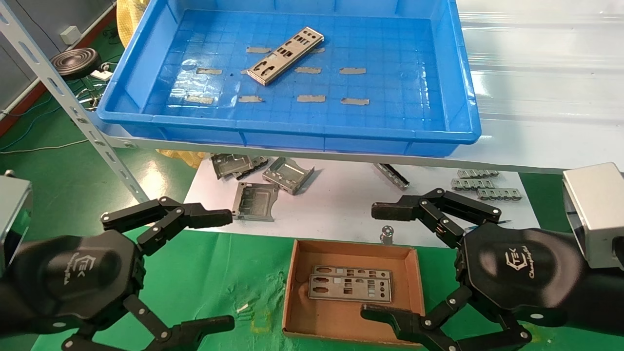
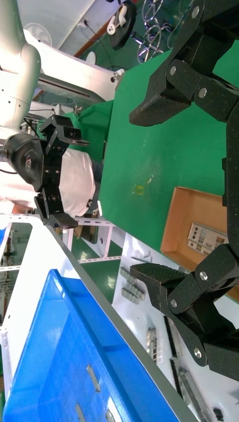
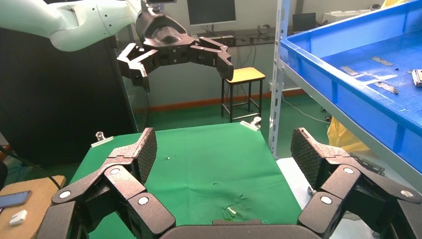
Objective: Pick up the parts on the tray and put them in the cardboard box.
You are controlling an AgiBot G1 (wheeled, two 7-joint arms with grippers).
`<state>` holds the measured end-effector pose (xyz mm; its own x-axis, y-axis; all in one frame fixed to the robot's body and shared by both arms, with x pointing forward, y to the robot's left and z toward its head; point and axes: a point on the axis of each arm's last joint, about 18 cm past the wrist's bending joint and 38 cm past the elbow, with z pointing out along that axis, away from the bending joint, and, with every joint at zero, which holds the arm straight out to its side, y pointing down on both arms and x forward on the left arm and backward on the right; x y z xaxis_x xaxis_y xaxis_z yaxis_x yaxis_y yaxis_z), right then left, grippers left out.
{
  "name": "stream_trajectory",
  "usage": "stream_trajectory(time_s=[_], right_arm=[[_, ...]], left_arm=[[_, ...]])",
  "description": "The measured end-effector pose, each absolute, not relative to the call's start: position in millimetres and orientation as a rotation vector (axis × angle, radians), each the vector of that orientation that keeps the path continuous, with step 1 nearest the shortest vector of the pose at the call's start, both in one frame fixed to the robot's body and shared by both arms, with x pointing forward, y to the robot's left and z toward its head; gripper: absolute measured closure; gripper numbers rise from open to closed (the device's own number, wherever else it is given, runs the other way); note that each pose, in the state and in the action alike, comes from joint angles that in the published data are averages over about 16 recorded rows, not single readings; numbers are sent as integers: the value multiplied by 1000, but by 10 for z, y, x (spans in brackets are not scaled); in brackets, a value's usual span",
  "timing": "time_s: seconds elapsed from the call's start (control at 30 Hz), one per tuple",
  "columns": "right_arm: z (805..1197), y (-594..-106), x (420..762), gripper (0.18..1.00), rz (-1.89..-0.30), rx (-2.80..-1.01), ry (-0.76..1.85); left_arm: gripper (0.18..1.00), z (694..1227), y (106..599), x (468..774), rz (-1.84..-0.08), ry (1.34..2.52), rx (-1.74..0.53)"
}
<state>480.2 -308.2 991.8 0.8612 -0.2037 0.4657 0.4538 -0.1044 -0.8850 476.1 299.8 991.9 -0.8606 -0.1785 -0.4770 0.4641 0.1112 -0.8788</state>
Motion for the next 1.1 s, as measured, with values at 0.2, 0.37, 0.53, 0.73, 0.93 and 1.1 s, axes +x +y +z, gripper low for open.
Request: stream_trajectory(time_s=[0.2,0.37,0.53,0.73,0.93,1.1], right_arm=[[9918,-3082,4802,179,-560,-1583,-202],[9918,-3082,4802,179,-560,-1583,-202],[9918,-3082,4802,179,-560,-1583,-202],[9918,-3082,4802,179,-560,-1583,-202],[9918,-3082,4802,179,-560,-1583,-202],[9918,-3082,4802,179,-560,-1583,-202]], left_arm=[[184,9919,2998,4761,-1800,1924,277],[184,9919,2998,4761,-1800,1924,277],[184,9919,2998,4761,-1800,1924,277],[184,9919,2998,4761,-1800,1924,277],[184,9919,2998,4761,-1800,1924,277],[184,9919,2998,4761,-1800,1924,277]])
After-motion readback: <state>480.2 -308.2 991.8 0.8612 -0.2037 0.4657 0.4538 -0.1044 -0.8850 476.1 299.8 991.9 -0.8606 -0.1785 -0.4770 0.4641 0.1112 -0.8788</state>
